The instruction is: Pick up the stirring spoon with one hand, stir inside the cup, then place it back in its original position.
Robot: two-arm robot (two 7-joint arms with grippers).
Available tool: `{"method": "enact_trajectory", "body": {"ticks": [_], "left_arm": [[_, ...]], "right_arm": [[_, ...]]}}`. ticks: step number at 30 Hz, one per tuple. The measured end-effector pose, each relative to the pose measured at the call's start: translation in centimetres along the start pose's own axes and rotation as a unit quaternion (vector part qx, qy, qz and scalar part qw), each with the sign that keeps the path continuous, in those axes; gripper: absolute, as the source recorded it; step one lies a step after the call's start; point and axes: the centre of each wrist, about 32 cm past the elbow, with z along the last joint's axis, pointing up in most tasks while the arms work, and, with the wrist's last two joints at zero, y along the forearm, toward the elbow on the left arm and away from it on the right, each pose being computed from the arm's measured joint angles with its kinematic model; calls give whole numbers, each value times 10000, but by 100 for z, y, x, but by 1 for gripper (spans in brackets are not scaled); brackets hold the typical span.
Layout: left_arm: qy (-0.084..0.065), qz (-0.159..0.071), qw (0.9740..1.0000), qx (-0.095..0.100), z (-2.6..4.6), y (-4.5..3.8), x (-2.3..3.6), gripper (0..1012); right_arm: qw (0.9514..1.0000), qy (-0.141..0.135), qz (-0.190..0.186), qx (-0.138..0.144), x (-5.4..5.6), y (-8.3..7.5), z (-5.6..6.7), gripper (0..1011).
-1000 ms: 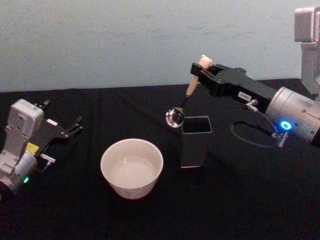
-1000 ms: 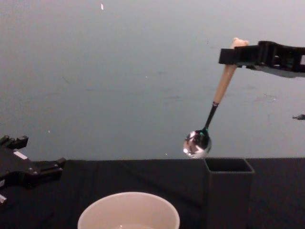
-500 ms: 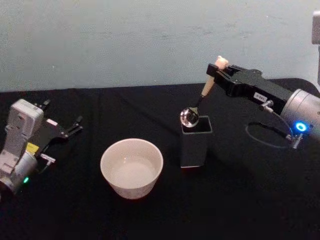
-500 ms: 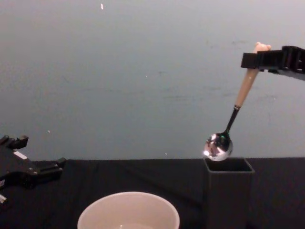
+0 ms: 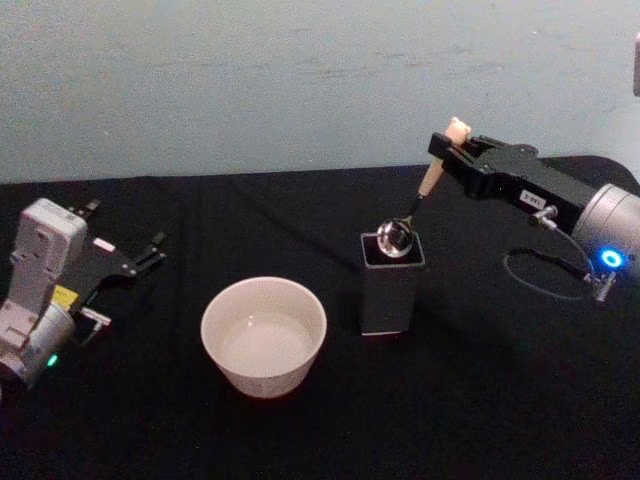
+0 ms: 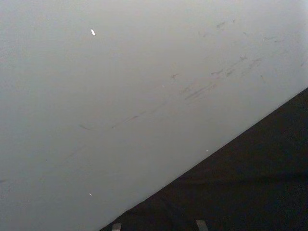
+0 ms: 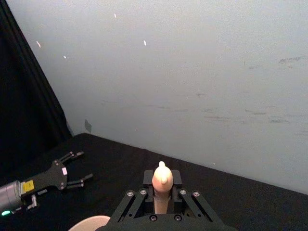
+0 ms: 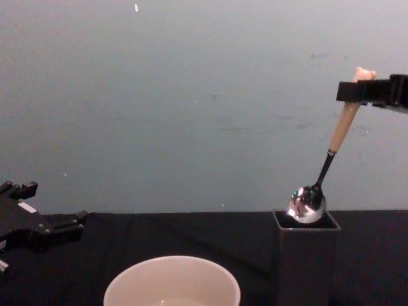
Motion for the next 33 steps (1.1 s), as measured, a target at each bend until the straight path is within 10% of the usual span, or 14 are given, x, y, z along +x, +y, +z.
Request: {"method": "enact_trajectory", "body": {"ticks": [33], "left_arm": [[0,0,10000,0,0,0,0,1001]], "right_arm": [[9949,-489,58,-879,10,129,-349,207]]}}
